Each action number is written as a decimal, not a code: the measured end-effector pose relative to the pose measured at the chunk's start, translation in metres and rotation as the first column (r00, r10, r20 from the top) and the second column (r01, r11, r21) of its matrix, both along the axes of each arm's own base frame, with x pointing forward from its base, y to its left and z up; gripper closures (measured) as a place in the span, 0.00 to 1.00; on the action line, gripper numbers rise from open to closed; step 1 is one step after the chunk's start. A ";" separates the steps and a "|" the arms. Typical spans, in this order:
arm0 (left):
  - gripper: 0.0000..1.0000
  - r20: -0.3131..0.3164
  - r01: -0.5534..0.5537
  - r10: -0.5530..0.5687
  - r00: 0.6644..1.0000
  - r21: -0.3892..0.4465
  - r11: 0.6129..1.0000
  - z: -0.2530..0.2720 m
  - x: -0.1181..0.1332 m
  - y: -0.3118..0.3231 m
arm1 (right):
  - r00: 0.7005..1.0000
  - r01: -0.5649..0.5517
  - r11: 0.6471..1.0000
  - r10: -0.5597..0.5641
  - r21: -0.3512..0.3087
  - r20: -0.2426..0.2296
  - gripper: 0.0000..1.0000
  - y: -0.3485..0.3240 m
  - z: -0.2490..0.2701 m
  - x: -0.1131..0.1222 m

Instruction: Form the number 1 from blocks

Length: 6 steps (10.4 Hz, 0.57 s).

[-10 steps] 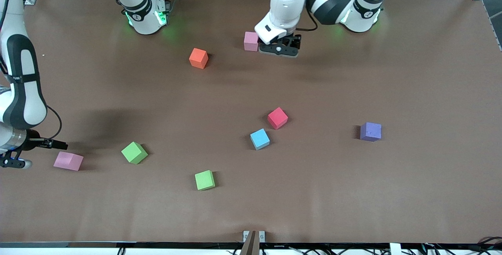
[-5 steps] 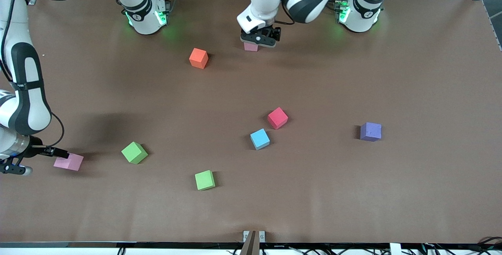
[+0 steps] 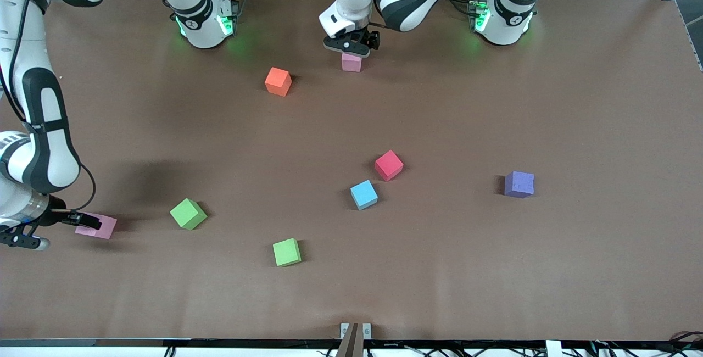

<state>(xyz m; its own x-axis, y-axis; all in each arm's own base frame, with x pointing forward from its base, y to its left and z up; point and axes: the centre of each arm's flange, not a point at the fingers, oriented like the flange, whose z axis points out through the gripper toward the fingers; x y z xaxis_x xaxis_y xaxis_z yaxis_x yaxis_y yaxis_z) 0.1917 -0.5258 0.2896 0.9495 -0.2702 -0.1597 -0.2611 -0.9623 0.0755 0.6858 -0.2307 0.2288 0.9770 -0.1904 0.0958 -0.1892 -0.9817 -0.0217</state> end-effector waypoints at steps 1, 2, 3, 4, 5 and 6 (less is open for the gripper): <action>0.00 0.002 0.012 -0.012 1.000 0.003 1.000 -0.008 -0.004 -0.002 | 1.000 -0.001 1.000 0.001 0.002 0.000 0.00 0.002 -0.005 0.000; 0.00 0.011 0.026 -0.026 1.000 0.007 1.000 -0.016 -0.008 -0.004 | 1.000 -0.001 1.000 0.001 0.002 -0.003 0.00 0.002 -0.010 0.000; 0.00 0.024 0.029 -0.029 0.999 0.006 1.000 -0.025 -0.011 -0.007 | 1.000 0.000 1.000 0.001 0.003 -0.008 0.00 0.002 -0.015 -0.001; 0.00 0.028 0.028 -0.028 0.999 0.003 1.000 -0.033 -0.015 -0.009 | 1.000 0.000 1.000 0.000 0.004 -0.012 0.00 0.002 -0.021 -0.001; 0.00 0.023 0.026 -0.026 0.999 0.002 1.000 -0.039 -0.016 -0.010 | 1.000 0.000 1.000 0.000 0.005 -0.015 0.00 0.002 -0.025 -0.002; 0.00 0.016 0.023 -0.023 1.000 0.006 1.000 -0.042 -0.016 -0.009 | 1.000 0.000 1.000 0.000 0.005 -0.016 0.00 0.002 -0.026 -0.002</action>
<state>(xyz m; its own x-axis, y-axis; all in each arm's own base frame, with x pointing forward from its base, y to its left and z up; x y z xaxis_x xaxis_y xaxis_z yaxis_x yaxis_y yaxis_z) 0.1755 -0.5351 0.2472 0.9454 -0.2913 -0.1459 -0.2846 -0.9564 0.0654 0.6840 -0.2288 0.2031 0.9783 -0.1912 0.0791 -0.1899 -0.9815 -0.0237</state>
